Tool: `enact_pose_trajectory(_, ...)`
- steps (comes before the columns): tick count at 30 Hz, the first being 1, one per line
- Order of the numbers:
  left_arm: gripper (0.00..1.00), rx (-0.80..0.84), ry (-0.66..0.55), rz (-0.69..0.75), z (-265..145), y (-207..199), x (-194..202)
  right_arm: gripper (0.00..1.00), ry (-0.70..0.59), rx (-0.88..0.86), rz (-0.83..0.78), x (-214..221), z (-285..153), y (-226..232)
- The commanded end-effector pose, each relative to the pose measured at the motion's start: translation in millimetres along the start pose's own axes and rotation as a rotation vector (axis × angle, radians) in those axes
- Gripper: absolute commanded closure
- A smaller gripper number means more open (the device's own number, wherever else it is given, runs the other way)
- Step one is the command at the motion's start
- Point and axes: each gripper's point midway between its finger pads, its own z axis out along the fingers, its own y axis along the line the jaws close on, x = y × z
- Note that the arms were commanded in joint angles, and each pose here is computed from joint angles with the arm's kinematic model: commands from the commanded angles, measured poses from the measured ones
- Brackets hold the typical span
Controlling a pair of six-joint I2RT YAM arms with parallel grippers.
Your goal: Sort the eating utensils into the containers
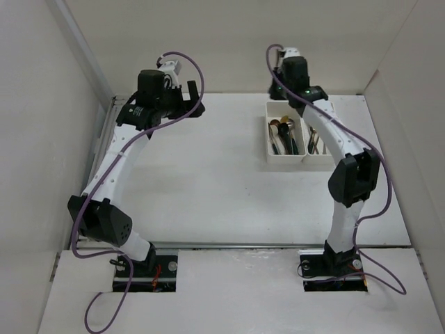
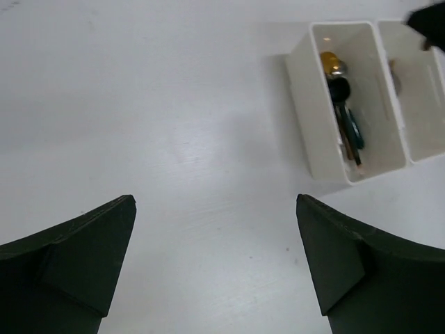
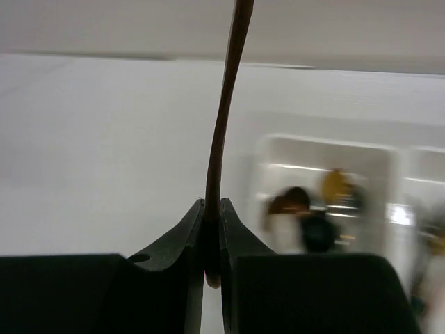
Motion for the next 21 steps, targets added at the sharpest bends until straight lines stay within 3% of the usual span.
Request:
enact_pose_trajectory(1, 0.00, -0.140, -0.078, 0.031, -16.4, 38.8, -23.5, 1.00, 0.252, 0.478, -0.193, 40.6, -28.1, -147.4)
enact_pose_trajectory(5, 0.00, -0.168, -0.072, 0.036, -19.9, 54.1, -16.6, 1.00, 0.344, 0.582, -0.149, 66.8, -31.0, -222.4)
enact_pose_trajectory(11, 0.00, -0.205, -0.080, 0.038, -24.3, 65.9, -17.6, 1.00, 0.479, 0.630, -0.124, 110.6, -20.4, -264.3)
enact_pose_trajectory(13, 0.00, -0.206, -0.078, 0.046, -26.3, 66.3, -15.2, 0.89, 0.498, 0.639, -0.118, 116.0, -21.8, -270.4)
enact_pose_trajectory(16, 0.00, -0.207, -0.075, 0.046, -27.7, 66.5, -12.5, 0.45, 0.476, 0.641, -0.108, 108.2, -25.6, -268.1)
enact_pose_trajectory(19, 0.00, -0.207, -0.075, 0.046, -27.7, 66.5, -12.5, 0.30, 0.435, 0.676, -0.107, 89.8, -39.6, -272.2)
enact_pose_trajectory(21, 0.00, -0.207, -0.075, 0.046, -27.7, 66.5, -12.5, 0.28, 0.364, 0.688, -0.097, 64.9, -56.3, -266.7)
